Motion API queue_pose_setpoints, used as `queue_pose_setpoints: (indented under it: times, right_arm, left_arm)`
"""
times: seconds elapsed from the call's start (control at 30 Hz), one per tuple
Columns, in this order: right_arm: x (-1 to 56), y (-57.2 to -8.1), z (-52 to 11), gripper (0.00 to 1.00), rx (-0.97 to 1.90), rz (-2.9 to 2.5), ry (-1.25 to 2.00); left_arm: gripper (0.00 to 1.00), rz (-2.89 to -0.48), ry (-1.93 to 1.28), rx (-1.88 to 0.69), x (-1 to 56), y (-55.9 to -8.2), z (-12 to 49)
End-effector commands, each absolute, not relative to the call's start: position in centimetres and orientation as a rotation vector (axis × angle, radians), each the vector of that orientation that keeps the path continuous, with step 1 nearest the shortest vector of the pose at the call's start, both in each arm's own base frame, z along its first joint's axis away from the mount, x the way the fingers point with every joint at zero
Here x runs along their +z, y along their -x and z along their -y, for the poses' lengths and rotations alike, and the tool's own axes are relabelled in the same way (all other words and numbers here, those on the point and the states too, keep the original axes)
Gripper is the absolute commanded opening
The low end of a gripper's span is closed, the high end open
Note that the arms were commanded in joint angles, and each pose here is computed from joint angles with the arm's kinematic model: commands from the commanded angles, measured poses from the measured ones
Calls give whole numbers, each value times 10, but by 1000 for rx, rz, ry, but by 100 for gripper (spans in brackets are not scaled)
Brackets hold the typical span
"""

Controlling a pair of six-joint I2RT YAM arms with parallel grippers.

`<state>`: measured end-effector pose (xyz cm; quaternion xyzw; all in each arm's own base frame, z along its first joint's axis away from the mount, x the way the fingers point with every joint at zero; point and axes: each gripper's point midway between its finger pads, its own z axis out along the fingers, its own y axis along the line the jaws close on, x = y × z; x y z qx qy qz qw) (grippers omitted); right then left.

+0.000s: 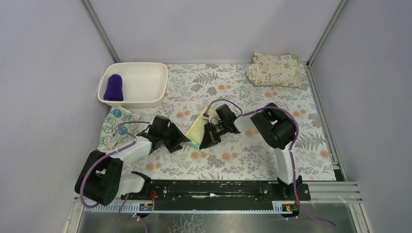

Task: Roll the towels
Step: Roll the towel at the center of the board.

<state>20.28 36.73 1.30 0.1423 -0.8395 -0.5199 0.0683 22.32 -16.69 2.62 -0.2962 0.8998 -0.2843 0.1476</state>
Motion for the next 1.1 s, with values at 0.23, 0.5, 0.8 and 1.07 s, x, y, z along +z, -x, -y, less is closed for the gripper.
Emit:
queue_pose_setpoints:
  times: [0.23, 0.5, 0.8, 1.07]
  right_arm:
    - [15, -215, -365, 9, -1502, 2638, -466]
    - [45, -225, -360, 31, -1472, 2759, -604]
    - [91, -230, -361, 44, -1310, 3015, -1013]
    - [84, -197, -398, 44, -1244, 2915, -1296]
  left_arm:
    - [43, -2649, 904, -708, -5, -231, 163]
    - [35, -2739, 974, -597, -29, -217, 155]
    - [32, -2786, 985, -526, -36, -212, 151]
    - [32, -2793, 989, -510, -38, -210, 150]
